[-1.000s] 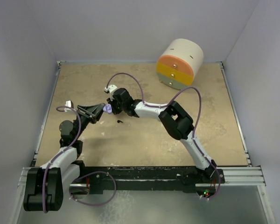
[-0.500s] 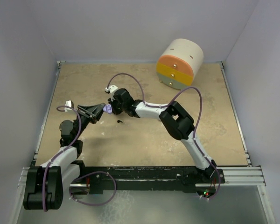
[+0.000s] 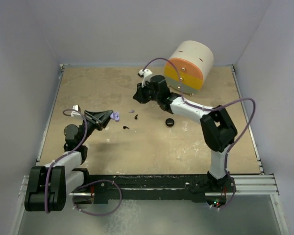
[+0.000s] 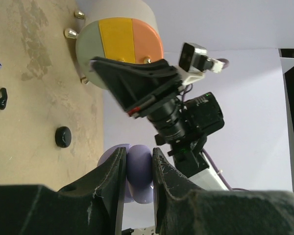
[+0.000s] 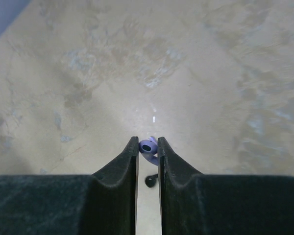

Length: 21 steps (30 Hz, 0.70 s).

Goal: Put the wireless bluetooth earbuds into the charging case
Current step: Pick up the earbud from the center of the board, then place the earbud in the charging case.

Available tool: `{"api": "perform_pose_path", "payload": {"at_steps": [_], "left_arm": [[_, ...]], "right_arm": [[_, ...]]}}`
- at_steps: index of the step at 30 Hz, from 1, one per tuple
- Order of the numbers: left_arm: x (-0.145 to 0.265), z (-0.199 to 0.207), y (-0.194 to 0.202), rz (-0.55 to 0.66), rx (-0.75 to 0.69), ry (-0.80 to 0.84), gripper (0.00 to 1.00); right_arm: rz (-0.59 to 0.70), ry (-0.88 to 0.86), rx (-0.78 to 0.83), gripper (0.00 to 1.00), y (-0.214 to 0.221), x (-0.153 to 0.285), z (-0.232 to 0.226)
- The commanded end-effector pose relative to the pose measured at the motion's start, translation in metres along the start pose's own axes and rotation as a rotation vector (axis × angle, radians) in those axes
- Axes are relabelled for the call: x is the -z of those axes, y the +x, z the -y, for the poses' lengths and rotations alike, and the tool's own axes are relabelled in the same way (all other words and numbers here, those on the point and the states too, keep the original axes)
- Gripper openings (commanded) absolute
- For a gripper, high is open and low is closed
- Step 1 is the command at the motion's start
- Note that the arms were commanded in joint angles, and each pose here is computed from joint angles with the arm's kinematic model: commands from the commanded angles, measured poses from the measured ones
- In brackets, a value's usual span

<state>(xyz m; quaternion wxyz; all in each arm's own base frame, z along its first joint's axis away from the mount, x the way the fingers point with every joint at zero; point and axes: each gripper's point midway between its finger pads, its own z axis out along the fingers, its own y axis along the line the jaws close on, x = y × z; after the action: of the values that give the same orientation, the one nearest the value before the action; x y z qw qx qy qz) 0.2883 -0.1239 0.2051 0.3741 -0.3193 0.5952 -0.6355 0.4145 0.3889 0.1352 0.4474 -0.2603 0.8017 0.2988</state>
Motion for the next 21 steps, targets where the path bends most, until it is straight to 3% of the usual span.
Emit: {"api": "perform_pose_path", "payload": {"at_steps": [1,12,21], "left_arm": [[-0.008,0.031,0.003,-0.040,-0.097,0.107,0.00],[-0.047,0.029,0.039,-0.144,-0.118,0.111,0.00],[-0.060,0.033,0.046,-0.155,-0.090,0.157,0.00]], "right_arm": [[0.149,-0.070,-0.024,0.00,-0.053,0.047,0.004],[0.294,-0.216,-0.079,0.00,-0.089,0.132,-0.021],[0.442,-0.410,-0.155,0.00,-0.106,0.180,-0.061]]}}
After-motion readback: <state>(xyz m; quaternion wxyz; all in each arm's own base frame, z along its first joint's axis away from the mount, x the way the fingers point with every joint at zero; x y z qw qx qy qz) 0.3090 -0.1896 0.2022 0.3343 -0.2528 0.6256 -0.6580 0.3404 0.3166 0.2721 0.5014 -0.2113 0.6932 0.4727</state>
